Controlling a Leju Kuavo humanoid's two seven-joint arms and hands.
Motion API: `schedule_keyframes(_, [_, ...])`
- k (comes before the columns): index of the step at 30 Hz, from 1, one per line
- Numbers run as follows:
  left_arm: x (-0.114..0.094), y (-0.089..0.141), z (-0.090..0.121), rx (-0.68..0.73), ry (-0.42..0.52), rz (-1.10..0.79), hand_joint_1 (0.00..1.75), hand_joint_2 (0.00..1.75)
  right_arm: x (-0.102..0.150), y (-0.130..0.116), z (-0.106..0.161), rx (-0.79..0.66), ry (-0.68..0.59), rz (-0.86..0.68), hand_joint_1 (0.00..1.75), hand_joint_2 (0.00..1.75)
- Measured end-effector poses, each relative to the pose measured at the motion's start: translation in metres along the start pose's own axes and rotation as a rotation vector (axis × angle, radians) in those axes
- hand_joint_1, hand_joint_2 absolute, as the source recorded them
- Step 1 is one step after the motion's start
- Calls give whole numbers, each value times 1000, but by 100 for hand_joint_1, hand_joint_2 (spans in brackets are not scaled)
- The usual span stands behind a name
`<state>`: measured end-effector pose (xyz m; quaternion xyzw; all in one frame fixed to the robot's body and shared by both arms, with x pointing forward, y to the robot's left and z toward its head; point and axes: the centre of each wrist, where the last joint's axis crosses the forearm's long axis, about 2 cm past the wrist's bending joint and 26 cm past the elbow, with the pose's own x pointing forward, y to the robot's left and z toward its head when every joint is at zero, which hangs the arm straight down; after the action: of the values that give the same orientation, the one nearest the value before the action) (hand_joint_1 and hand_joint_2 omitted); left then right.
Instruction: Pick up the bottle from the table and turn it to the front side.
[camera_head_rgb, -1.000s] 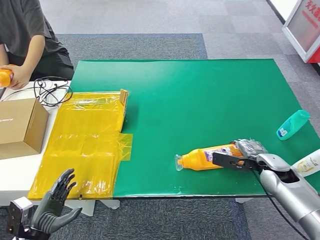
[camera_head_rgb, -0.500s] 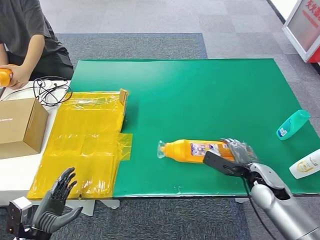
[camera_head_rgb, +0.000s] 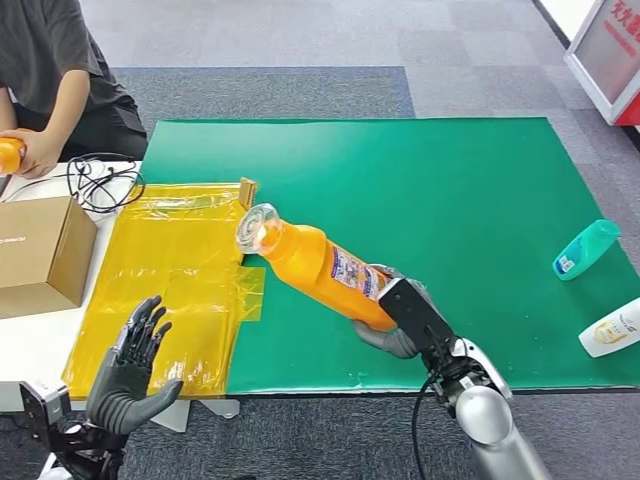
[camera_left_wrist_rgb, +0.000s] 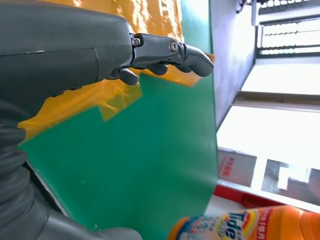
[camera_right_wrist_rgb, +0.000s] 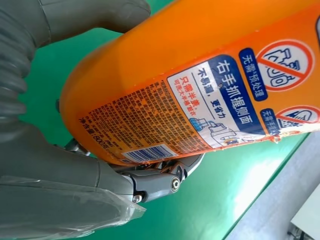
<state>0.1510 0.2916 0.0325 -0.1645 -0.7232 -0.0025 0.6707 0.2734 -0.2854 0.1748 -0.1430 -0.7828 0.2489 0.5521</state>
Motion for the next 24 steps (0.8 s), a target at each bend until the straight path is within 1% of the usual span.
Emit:
schedule_keyframes(2, [2,-5,-10,-13,-42,28,0,175,2,6,1,4,-4,-48,175,175])
schedule_keyframes(4, [7,-10,-24,-32,-118,77,0,175,4,12,0,9,-18,-105,175,175])
schedule_keyframes(6, [14,-15,-44,-62,-194,128,0,175,8,17,-4,16,-32,-166,175,175])
schedule_keyframes(8, [23,-21,-64,-96,-237,157,0,175,12,24,-8,28,-37,-213,175,175])
schedule_keyframes(10, [29,-26,-78,-128,-260,173,0,175,14,30,-9,38,-40,-240,175,175])
schedule_keyframes(18, [51,-43,-117,-266,-325,297,0,175,19,58,-11,110,-65,-339,175,175])
schedule_keyframes(24, [64,-56,-148,-330,-335,434,0,175,28,83,-13,175,-93,-315,175,175])
